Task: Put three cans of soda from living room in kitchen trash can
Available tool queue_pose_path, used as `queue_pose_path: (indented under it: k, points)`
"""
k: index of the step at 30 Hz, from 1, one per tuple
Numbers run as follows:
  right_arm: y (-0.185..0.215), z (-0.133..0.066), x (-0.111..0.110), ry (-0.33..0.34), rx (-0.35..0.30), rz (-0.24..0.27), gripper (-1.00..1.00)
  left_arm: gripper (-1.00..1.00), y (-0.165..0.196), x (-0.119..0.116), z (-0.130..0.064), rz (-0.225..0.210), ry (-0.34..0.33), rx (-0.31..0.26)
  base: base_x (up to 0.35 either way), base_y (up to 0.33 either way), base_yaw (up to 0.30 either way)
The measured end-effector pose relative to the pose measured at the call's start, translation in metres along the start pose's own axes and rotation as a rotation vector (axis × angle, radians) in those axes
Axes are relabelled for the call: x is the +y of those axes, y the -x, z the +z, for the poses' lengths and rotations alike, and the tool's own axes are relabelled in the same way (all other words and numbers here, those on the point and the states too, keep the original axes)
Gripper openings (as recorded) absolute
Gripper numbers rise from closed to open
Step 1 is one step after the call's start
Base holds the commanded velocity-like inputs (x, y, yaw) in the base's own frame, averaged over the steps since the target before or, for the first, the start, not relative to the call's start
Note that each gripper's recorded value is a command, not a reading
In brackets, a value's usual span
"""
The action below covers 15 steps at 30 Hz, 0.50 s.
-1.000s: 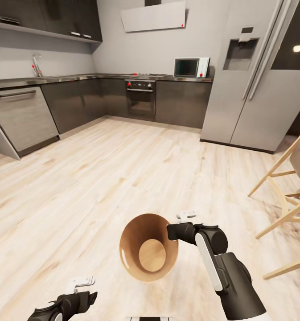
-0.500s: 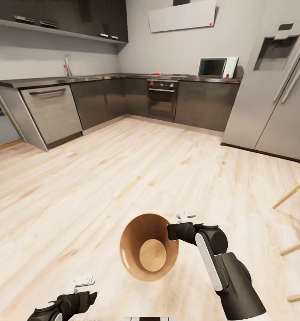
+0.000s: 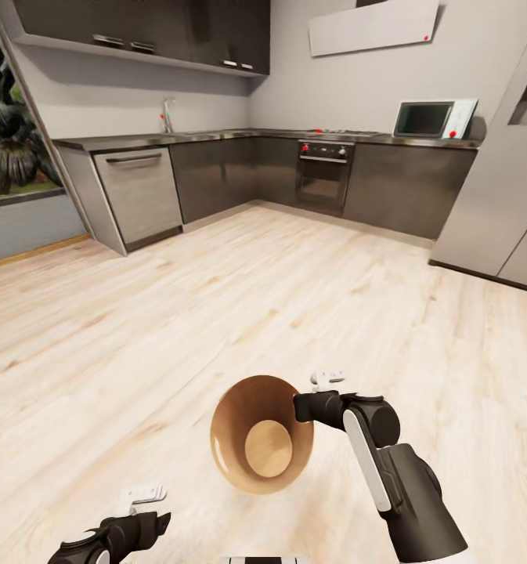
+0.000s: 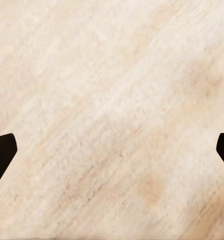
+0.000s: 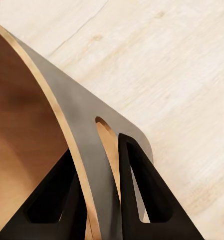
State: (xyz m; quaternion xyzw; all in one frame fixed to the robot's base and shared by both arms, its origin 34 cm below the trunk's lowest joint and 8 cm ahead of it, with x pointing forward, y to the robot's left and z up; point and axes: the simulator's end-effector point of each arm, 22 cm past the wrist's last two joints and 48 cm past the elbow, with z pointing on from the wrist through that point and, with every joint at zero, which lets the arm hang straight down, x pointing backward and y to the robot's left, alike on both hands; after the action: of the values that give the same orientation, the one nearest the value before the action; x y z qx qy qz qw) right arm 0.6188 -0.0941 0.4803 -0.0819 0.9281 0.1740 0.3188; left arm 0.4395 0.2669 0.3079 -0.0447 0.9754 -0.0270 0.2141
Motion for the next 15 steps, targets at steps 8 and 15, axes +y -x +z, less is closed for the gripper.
queue_pose_path:
  k: [8, 15]
  points:
    - [0.0000, 0.0000, 0.0006, 0.003, 0.000, 0.001, -1.00, 1.00, -0.0003, 0.0004, 0.0001, 0.000, 0.000, 0.001, 0.000, 0.000, 0.249]
    - [0.0006, -0.0004, -0.0018, -0.006, -0.002, -0.002, -1.00, 1.00, -0.0004, 0.0002, 0.0001, 0.000, 0.000, 0.001, 0.000, 0.000, 0.027]
